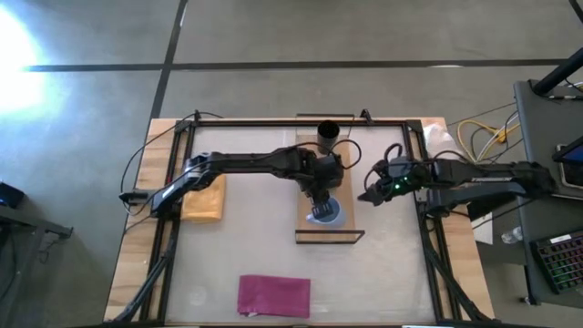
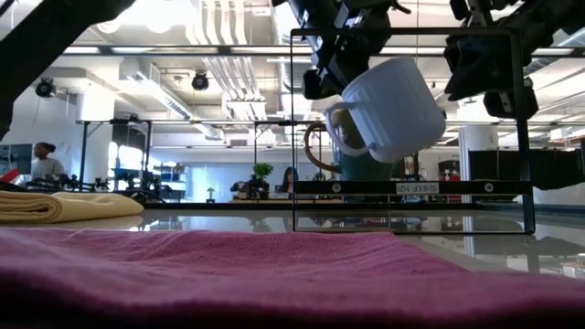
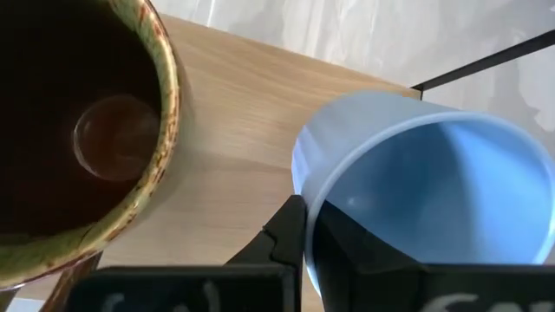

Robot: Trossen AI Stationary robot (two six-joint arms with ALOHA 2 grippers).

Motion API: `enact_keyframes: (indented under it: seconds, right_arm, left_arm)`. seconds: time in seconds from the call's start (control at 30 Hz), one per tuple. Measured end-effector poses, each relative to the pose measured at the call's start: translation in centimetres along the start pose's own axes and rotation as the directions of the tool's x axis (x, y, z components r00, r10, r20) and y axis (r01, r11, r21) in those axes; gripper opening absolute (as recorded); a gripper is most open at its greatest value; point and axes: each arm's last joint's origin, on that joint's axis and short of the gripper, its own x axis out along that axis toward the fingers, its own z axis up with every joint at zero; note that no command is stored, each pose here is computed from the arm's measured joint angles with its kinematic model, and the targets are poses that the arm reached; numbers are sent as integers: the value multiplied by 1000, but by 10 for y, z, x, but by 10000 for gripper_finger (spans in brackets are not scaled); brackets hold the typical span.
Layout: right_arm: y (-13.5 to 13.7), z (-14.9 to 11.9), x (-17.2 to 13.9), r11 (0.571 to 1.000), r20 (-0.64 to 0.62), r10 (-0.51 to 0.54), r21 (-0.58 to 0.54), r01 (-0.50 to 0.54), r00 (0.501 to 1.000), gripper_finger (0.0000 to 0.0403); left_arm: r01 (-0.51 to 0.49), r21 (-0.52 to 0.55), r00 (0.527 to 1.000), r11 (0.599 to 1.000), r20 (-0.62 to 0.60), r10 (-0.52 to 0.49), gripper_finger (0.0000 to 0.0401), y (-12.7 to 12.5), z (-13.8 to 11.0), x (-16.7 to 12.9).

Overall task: Stack small to large cups/mugs on shelf
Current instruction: Put the blue mug on the shelf

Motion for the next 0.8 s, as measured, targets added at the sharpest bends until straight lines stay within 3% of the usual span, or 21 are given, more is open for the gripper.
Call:
enact_keyframes:
  seconds: [0.8]
  right_arm:
    - [13, -1, 57, 999, -124, 42, 1, -42, 991, 38]
  left_arm:
    - [-13, -28, 1000, 1000, -9, 12, 1, 2, 0, 4]
